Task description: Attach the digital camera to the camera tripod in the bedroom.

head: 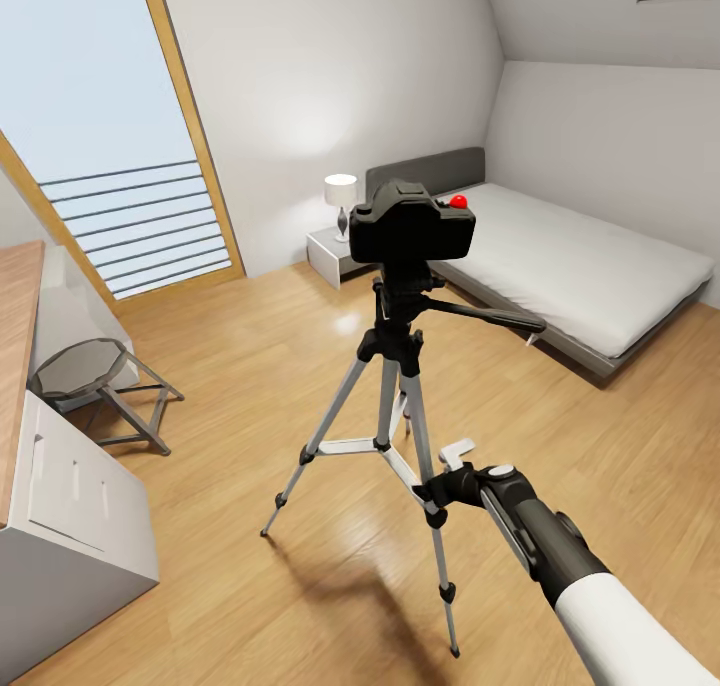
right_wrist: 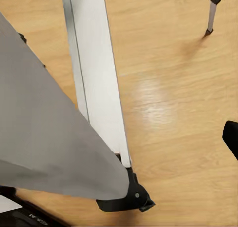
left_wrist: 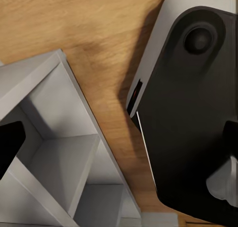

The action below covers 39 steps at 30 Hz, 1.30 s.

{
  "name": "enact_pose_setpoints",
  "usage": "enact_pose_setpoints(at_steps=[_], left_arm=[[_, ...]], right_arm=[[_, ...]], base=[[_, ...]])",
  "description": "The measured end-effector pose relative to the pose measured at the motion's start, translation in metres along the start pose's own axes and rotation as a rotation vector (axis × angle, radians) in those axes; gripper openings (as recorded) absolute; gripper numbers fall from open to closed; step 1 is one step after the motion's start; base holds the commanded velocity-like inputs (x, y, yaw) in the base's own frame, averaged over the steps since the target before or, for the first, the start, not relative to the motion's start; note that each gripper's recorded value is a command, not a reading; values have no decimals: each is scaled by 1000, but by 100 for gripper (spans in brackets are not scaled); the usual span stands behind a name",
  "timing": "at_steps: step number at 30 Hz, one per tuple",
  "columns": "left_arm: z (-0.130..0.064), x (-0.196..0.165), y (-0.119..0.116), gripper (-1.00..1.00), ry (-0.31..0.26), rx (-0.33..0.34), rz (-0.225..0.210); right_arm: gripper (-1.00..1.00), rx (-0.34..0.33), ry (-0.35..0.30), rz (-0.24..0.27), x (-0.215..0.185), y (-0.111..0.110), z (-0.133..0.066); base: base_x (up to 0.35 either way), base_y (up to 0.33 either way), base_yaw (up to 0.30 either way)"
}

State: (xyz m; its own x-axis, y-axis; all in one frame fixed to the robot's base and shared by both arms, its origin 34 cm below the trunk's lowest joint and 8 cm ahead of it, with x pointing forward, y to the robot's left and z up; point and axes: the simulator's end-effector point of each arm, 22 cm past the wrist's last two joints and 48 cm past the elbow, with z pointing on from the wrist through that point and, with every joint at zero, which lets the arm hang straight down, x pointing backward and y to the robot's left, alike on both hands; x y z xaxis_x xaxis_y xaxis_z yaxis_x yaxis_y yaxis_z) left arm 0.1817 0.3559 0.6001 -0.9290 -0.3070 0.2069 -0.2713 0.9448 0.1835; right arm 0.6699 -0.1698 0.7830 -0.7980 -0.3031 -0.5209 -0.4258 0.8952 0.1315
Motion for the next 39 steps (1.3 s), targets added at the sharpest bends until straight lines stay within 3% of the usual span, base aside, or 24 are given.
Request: enact_pose_setpoints(at_steps=[24, 29, 39], left_arm=[[0, 3, -13, 100, 2, 16, 4], [0, 3, -13, 100, 2, 16, 3], [0, 3, -14, 100, 2, 18, 4]], right_arm=[[100, 18, 129, 49, 62, -12, 14], [100, 45, 165, 56, 83, -32, 11], [100, 130, 250, 75, 149, -97, -5]], base=[[0, 0, 0], [0, 0, 0], [0, 0, 0]])
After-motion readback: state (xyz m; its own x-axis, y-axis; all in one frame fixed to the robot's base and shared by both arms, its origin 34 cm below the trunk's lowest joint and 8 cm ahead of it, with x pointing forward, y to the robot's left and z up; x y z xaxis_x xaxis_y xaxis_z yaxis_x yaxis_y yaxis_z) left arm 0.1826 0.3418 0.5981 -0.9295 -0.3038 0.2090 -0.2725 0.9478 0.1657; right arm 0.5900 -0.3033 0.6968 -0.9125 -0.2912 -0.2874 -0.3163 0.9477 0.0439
